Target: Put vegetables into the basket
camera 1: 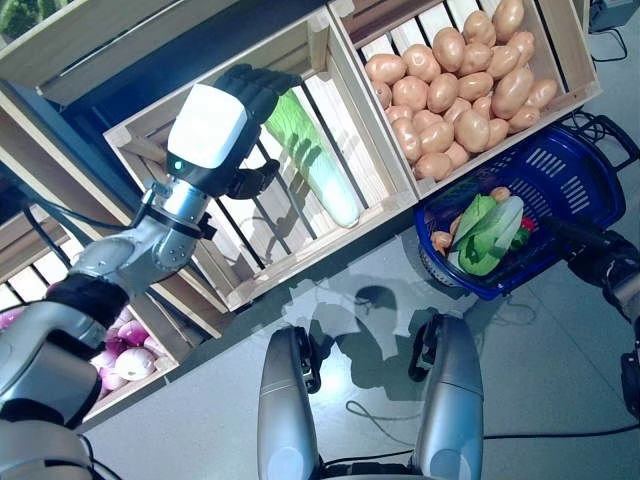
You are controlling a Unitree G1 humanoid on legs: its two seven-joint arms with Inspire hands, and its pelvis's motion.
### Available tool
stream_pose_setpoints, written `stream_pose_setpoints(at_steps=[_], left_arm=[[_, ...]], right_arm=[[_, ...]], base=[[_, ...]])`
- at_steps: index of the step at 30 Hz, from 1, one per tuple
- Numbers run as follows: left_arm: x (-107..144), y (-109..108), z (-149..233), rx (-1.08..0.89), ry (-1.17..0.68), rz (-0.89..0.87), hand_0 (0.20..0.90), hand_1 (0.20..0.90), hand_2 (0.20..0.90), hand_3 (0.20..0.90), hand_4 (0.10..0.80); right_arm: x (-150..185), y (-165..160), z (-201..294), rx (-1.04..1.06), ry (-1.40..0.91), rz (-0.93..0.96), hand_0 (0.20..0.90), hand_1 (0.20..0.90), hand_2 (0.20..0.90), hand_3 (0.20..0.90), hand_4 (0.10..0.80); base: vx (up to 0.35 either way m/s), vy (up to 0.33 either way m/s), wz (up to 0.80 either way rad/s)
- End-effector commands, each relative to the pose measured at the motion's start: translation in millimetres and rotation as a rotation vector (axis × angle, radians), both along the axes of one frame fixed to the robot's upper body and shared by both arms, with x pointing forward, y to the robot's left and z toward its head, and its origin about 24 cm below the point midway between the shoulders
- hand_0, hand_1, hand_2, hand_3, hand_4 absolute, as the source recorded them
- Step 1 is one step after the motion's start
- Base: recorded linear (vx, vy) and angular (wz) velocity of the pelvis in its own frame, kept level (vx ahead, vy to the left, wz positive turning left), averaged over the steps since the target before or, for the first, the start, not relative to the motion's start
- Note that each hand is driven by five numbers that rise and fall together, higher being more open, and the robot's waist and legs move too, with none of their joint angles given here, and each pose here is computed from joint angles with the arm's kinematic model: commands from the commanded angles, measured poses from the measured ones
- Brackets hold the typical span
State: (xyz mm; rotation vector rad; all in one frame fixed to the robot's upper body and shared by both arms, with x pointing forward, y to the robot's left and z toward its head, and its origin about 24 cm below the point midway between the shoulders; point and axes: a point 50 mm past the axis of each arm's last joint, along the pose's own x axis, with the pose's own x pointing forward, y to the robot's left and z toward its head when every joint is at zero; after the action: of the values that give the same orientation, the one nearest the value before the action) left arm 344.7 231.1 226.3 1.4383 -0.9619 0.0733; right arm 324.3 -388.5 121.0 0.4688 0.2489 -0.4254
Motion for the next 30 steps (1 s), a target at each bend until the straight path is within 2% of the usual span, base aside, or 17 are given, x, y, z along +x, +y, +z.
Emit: stream_pose_setpoints(at_steps=[1, 7, 11, 15, 19, 30], left_arm=[[-7.7, 13.3, 42.6, 0.014, -0.187, 0.006, 0.900, 0.900, 0.900, 0.900, 0.800], [-2.0, 6.4, 41.8, 0.290, -0.202, 0.035, 0.900, 0.900, 0.900, 0.900, 0.800], [5.6, -0.9, 44.9, 0.424, -0.121, 0.062, 0.900, 0.900, 0.900, 0.900, 0.800], [12.3, -6.7, 48.5, 0.417, -0.028, 0.102, 0.900, 0.900, 0.900, 0.900, 0.800], [16.5, -2.8, 45.7, 0.390, 0.022, 0.134, 0.900, 0.900, 0.900, 0.900, 0.800], [23.6, -7.9, 45.2, 0.404, -0.033, 0.134, 0.900, 0.900, 0.900, 0.900, 0.800]], right_arm=[[-3.0, -13.9, 27.6, -0.024, -0.133, 0.006, 0.900, 0.900, 0.900, 0.900, 0.800], [-0.8, -11.5, 29.2, -0.035, -0.120, 0.030, 0.900, 0.900, 0.900, 0.900, 0.800], [-1.4, -13.6, 32.5, -0.044, -0.102, 0.023, 0.900, 0.900, 0.900, 0.900, 0.800], [-2.1, -14.7, 31.7, -0.049, -0.083, 0.010, 0.900, 0.900, 0.900, 0.900, 0.800], [-4.2, -16.5, 29.8, -0.051, -0.083, 0.008, 0.900, 0.900, 0.900, 0.900, 0.800], [4.4, -6.9, 31.9, -0.076, -0.127, 0.053, 0.900, 0.900, 0.900, 0.900, 0.800]], base=[[0.018, 0.001, -0.05], [0.014, 0.020, -0.02], [0.008, 0.046, -0.04], [0.003, 0.052, -0.07], [0.006, 0.033, -0.10], [-0.042, 0.009, -0.04]])
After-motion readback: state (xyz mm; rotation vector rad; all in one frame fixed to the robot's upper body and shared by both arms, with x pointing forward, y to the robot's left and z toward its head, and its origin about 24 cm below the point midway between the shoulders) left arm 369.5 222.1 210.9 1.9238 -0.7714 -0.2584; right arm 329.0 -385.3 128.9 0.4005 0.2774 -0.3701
